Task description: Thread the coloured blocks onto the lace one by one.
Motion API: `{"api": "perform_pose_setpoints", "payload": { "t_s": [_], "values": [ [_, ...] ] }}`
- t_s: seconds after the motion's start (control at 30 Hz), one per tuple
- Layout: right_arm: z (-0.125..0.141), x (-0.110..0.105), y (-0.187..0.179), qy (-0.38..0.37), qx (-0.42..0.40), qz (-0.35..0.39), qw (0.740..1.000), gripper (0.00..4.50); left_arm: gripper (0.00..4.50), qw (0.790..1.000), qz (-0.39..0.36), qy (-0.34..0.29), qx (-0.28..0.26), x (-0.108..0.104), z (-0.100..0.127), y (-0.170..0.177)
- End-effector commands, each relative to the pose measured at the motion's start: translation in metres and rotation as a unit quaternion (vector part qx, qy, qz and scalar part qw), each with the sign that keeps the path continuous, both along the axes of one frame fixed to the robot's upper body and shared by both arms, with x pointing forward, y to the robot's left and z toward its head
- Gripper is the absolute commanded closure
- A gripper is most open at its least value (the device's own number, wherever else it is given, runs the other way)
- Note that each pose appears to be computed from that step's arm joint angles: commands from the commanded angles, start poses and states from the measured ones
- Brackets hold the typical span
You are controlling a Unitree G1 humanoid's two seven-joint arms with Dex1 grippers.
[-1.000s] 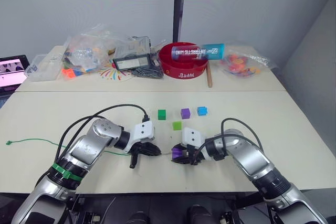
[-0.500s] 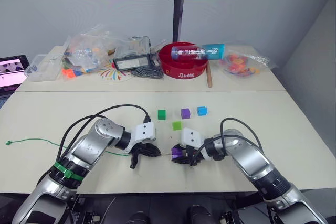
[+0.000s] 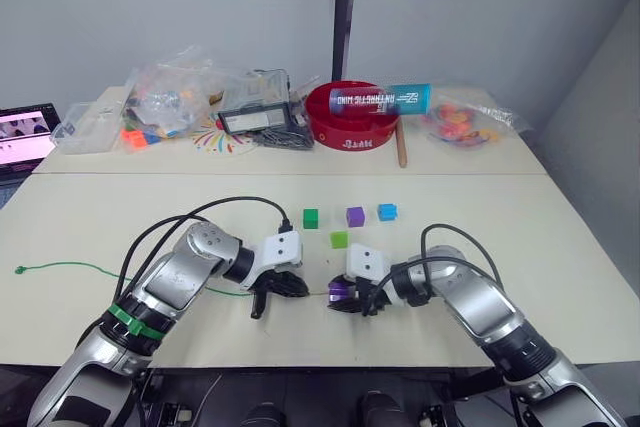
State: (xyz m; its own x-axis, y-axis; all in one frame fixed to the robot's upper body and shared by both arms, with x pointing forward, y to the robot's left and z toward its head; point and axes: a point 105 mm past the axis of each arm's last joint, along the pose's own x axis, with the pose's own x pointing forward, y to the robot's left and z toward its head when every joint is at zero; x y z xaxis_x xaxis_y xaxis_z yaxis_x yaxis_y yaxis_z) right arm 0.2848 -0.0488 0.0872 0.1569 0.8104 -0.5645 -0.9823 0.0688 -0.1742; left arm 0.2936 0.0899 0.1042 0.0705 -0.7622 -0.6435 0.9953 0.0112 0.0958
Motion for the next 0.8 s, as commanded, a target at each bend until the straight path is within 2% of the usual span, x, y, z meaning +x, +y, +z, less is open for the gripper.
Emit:
{"api": "perform_pose_setpoints", "payload": {
  "t_s": [0.03,0.33,0.8],
  "values": [
    [-0.016,-0.011,0.010,0.025,-0.012,0.013,1.000,3.11,4.50,0.997,-0.064,-0.016,-0.032,-0.012,0.017,-0.025],
    [-0.017,-0.011,0.011,0.026,-0.012,0.010,1.000,3.11,4.50,0.997,-0.067,-0.016,-0.029,-0.016,0.021,-0.021],
    [-0.018,-0.013,0.012,0.030,-0.013,0.013,0.999,3.11,4.50,0.997,-0.057,-0.033,-0.038,-0.010,0.029,-0.023]
  ]
}}
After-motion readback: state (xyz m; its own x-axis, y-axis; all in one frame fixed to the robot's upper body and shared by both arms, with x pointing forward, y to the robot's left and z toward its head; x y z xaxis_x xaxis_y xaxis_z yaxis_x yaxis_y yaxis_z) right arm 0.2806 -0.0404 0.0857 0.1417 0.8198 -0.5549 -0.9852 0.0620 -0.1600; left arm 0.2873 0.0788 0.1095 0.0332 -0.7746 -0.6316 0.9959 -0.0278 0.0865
